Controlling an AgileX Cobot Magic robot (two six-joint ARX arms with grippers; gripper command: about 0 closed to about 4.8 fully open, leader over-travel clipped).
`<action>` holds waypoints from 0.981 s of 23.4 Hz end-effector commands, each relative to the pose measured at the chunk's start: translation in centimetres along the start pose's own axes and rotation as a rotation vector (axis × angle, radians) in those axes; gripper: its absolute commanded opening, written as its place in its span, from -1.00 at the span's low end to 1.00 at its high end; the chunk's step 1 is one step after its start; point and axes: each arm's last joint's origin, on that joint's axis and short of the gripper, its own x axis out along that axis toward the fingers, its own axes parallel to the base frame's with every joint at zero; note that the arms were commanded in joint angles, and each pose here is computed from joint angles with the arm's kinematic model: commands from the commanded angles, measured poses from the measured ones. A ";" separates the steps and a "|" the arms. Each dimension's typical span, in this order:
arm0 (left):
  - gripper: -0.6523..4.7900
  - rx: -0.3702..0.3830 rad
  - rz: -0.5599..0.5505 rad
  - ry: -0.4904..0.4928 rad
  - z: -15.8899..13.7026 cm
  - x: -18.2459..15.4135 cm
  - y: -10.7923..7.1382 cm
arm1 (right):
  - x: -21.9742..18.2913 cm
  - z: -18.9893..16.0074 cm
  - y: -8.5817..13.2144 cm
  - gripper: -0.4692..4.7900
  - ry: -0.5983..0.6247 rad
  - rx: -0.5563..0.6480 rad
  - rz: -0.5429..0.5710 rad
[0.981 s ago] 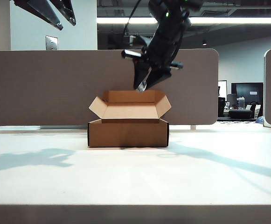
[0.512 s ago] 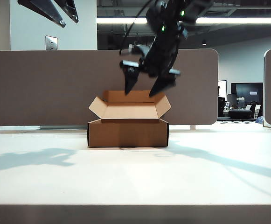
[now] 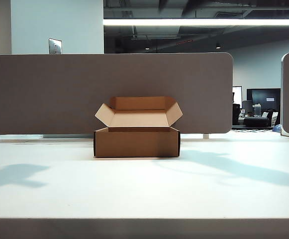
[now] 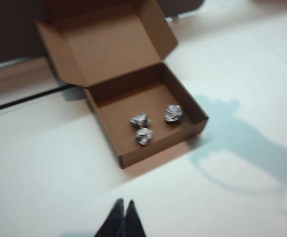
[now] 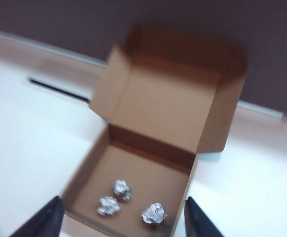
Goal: Pick up all the paper balls on the table and put them in the paper box.
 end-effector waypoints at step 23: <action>-0.78 -0.065 0.072 -0.221 -21.4 -6.3 -0.7 | -23.0 -24.4 -2.9 -0.24 -0.189 0.034 -0.178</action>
